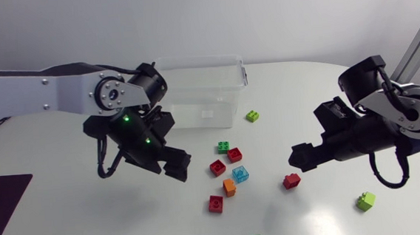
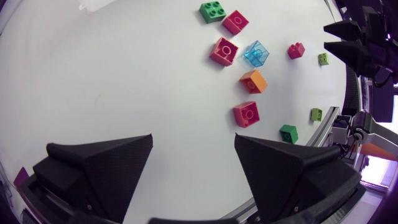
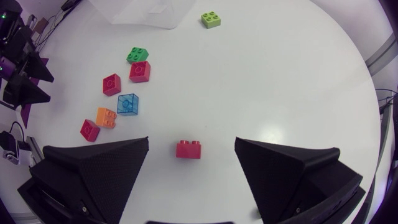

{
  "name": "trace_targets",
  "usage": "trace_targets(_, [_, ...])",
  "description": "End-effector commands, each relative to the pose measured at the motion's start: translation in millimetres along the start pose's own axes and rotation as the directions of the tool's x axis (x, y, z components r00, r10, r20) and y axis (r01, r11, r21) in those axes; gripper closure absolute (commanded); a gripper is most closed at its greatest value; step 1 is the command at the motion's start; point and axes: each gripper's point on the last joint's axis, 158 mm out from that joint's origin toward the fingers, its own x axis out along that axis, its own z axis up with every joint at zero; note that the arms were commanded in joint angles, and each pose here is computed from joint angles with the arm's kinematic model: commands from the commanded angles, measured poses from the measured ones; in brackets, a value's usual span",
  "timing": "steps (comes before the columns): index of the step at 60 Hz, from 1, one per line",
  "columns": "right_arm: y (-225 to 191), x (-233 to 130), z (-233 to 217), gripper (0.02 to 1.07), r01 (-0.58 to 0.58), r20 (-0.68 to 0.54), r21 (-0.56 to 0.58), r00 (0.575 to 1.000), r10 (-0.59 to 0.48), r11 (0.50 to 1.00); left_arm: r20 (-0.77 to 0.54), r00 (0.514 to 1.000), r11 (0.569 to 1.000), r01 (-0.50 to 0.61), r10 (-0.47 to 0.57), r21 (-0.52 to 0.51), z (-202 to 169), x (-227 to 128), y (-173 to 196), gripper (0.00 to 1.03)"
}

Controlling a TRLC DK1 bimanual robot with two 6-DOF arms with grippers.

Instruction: Place the duplo bricks in the container

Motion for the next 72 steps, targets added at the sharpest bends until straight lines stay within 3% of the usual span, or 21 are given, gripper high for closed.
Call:
trace_targets(1, [2,15,-13,0.07,-0.014,-0.052,0.04,0.999,0.016,0.999,-0.056,0.998,1.0,0.014,-0.015,-0.016,2,13,-15,0.12])
trace_targets(14, [6,37,-24,0.07,-0.022,-0.127,0.061,0.991,0.03,0.998,-0.154,0.988,0.999,0.026,-0.021,0.035,-6,42,-48,0.12])
trace_targets(41, [7,57,-29,0.07,0.004,-0.147,0.06,0.989,0.004,0.998,-0.267,0.964,0.997,0.003,0.016,0.072,-2,83,-87,0.12])
trace_targets(65, [9,62,-31,0.07,0.003,-0.152,0.054,0.988,0.005,0.999,-0.308,0.947,0.996,-0.093,0.094,0.019,-5,102,-62,0.18])
trace_targets(72, [11,63,-32,0.07,0.001,-0.156,0.05,0.988,0.007,0.999,-0.291,0.95,0.994,-0.111,0.11,0.015,1,105,-60,0.27])
